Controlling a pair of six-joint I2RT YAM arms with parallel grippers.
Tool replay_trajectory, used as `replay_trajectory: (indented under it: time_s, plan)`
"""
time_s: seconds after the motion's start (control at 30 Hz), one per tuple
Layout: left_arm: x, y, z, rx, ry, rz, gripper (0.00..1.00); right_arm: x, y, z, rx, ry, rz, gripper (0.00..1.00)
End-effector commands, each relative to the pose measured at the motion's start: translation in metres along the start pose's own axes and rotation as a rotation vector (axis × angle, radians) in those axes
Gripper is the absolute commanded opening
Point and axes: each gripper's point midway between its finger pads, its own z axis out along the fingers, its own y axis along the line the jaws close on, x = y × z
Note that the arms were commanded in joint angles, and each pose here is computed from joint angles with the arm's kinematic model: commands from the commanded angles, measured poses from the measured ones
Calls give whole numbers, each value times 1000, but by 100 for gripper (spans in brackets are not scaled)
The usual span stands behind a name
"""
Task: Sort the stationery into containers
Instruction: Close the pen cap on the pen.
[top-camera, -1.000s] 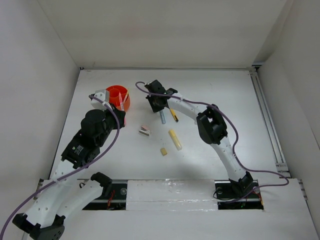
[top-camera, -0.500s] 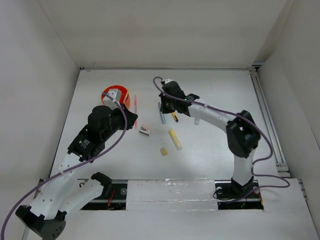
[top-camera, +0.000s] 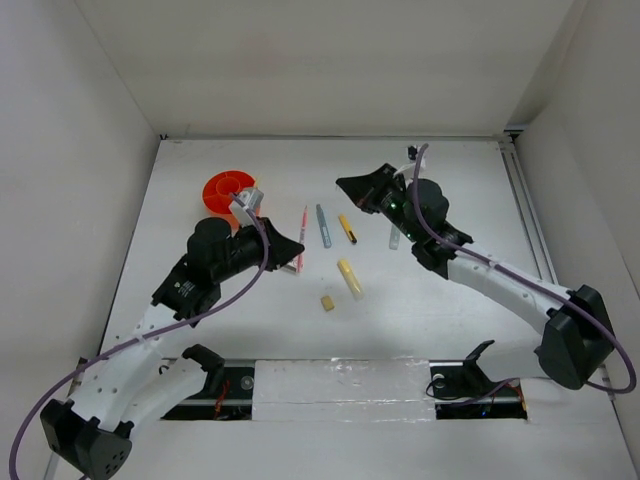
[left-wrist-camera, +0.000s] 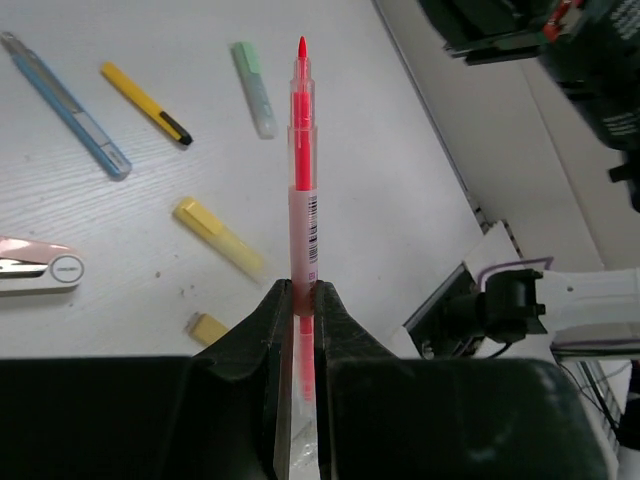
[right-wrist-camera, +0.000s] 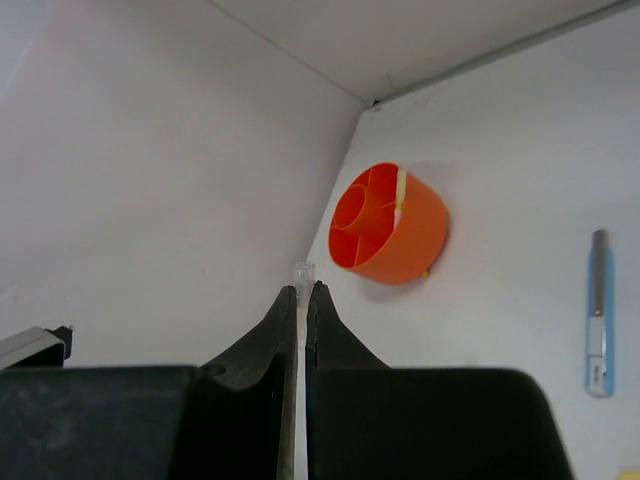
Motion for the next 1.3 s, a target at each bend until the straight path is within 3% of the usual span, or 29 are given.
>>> replay_trajectory:
  time_s: [0.0,0.17,0.4,1.27]
  plan:
    - [-10,-33,-3,176,-50,5,0,0,39,-6,-174,-20,136,0]
    - [-8,-47,-4,273,-54,18,0,2,61,-14,-281,-45,162,0]
    - [3,-44,3,291,-16,-20,0,-10,66,-21,-291,-89,168,0]
    - [-10,-38,5,235,-63,-9,0,26,74,-18,-361,33,147,0]
